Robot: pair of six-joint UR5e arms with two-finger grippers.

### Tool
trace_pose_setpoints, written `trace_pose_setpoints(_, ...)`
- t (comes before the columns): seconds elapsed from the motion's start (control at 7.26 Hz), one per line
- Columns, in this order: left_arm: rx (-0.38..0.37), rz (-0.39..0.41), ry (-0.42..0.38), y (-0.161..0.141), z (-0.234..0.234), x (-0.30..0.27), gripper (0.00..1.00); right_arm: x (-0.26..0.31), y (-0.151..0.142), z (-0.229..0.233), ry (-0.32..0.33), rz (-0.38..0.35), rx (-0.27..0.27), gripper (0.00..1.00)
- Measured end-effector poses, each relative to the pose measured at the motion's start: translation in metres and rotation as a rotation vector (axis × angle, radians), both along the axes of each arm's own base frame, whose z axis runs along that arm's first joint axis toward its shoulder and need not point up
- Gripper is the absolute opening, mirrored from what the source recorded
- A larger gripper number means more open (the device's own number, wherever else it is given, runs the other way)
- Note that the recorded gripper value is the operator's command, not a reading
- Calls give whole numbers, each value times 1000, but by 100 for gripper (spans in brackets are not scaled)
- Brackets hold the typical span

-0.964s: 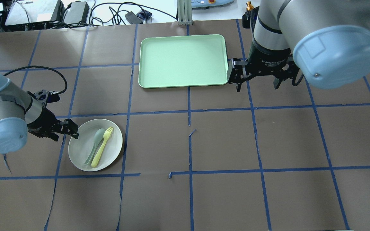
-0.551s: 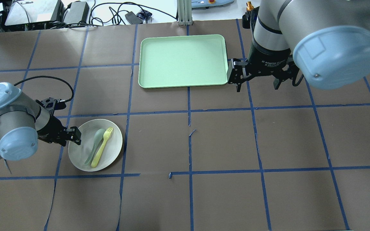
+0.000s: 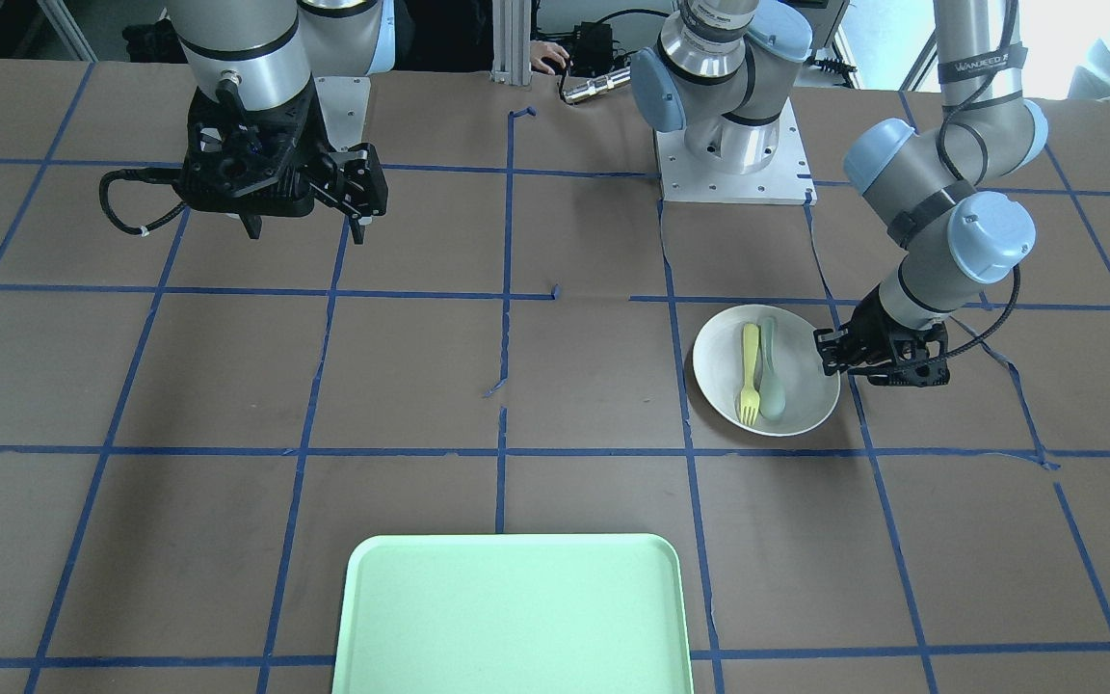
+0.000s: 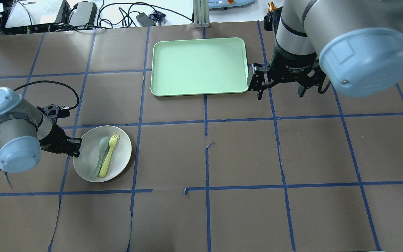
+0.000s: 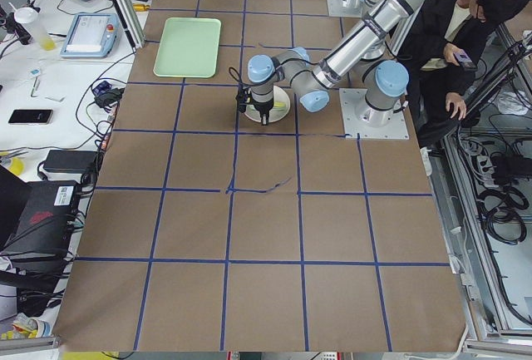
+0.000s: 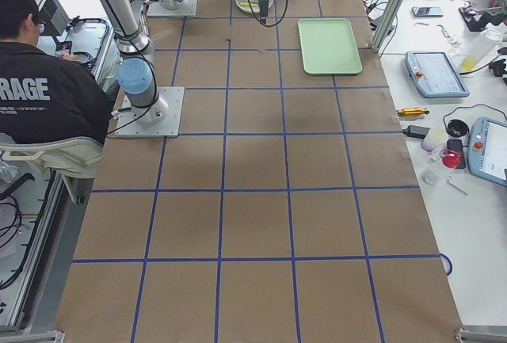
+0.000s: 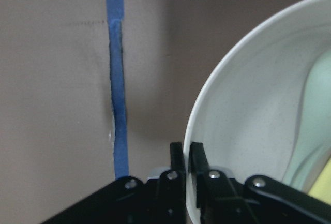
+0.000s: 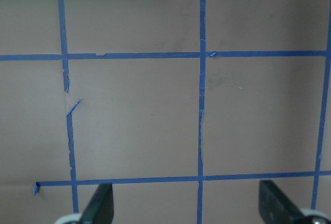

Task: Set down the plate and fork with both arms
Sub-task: 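Carry the plate with the left gripper and lower it onto the green tray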

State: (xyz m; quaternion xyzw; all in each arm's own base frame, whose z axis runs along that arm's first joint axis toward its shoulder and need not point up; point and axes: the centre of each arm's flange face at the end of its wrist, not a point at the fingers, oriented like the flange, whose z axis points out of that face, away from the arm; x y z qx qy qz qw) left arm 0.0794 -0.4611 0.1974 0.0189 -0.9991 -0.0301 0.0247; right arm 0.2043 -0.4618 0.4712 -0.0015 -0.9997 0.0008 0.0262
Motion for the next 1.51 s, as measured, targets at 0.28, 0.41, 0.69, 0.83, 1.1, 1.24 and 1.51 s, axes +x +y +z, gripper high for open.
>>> trace_pose_setpoints(0.28, -36, 16, 86, -38, 38, 2, 0, 0, 0, 0, -1, 0, 0, 100)
trace_pose_setpoints(0.41, -43, 41, 137, -58, 57, -6, 0, 0, 0, 0, -1, 0, 0, 100)
trace_pose_setpoints(0.69, -68, 107, 233, -98, 70, -48, 0, 0, -1, -1, 0, 0, 1, 100)
trace_pose_setpoints(0.83, -91, 124, 272, -127, 73, -70, 0, 0, -1, -2, 0, 0, 3, 100)
trace_pose_setpoints(1.1, -106, 124, 304, -192, 67, -119, 0, 0, -2, -2, 0, 0, 5, 100)
trace_pose_setpoints(1.24, -106, 111, 307, -223, 58, -146, 0, 0, -2, -3, 0, 0, 6, 100)
trace_pose_setpoints(1.51, -106, 76, 300, -269, 35, -199, 0, 0, -2, -3, 0, 0, 6, 100)
